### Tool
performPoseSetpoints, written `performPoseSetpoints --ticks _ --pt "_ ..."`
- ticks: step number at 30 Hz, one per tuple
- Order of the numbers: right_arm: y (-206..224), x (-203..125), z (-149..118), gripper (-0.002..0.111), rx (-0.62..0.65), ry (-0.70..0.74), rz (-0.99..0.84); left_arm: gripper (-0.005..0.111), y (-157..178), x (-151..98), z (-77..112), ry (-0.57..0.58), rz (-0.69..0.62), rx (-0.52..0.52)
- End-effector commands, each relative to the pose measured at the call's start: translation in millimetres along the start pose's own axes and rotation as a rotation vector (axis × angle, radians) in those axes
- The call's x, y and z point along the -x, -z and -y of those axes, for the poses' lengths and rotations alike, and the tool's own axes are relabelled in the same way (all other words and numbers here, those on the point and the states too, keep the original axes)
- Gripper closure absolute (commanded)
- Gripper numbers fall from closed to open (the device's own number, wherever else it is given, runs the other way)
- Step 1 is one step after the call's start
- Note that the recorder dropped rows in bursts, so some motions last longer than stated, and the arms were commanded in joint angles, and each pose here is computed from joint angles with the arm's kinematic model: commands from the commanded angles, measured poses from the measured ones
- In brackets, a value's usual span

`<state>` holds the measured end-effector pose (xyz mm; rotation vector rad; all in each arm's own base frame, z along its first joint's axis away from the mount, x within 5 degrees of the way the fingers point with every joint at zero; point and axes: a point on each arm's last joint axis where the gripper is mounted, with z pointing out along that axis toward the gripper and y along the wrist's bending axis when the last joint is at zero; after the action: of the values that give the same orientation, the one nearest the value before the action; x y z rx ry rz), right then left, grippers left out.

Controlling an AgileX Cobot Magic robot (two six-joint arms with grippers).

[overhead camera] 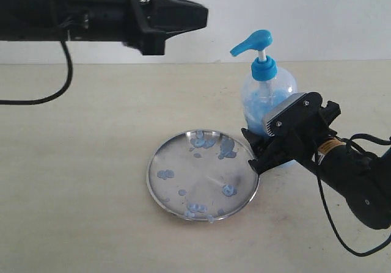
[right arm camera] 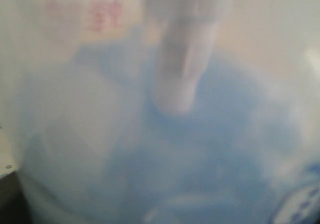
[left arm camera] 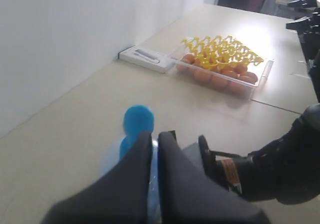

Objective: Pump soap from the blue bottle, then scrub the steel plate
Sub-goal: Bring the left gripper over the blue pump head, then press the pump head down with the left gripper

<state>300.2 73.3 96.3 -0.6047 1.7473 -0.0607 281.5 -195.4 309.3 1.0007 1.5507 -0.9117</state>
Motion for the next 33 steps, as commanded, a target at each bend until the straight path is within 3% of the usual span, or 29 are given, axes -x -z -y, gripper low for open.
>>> performPoseSetpoints --ticks 1,8,15,18,23,33 --pt "2.5 -17.7 -9.2 0.108 0.084 0.031 -0.15 0.102 -27.0 19.6 3.1 -0.057 0.044 -0.048" --pt "2.5 -17.7 -9.2 0.108 0.084 0.031 -0.15 0.102 -65.3 24.6 -3.5 -0.08 0.052 -0.078" --pt "2.5 -17.7 -9.2 0.108 0.084 0.031 -0.15 0.102 -96.9 -3.3 -5.2 -0.035 -0.005 -0.12" --pt "2.5 -17.7 -9.2 0.108 0.084 0.031 -0.15 0.102 -101.1 -12.6 -10.2 -0.039 -0.038 -0.092" --pt "2.5 -17.7 -9.2 0.108 0.084 0.031 -0.15 0.102 -102.2 3.9 -13.1 -0.084 0.006 -0.076" --pt "2.6 -17.9 -9.2 0.108 0.085 0.031 -0.151 0.102 -102.4 -0.4 -18.6 -0.121 -0.044 -0.019"
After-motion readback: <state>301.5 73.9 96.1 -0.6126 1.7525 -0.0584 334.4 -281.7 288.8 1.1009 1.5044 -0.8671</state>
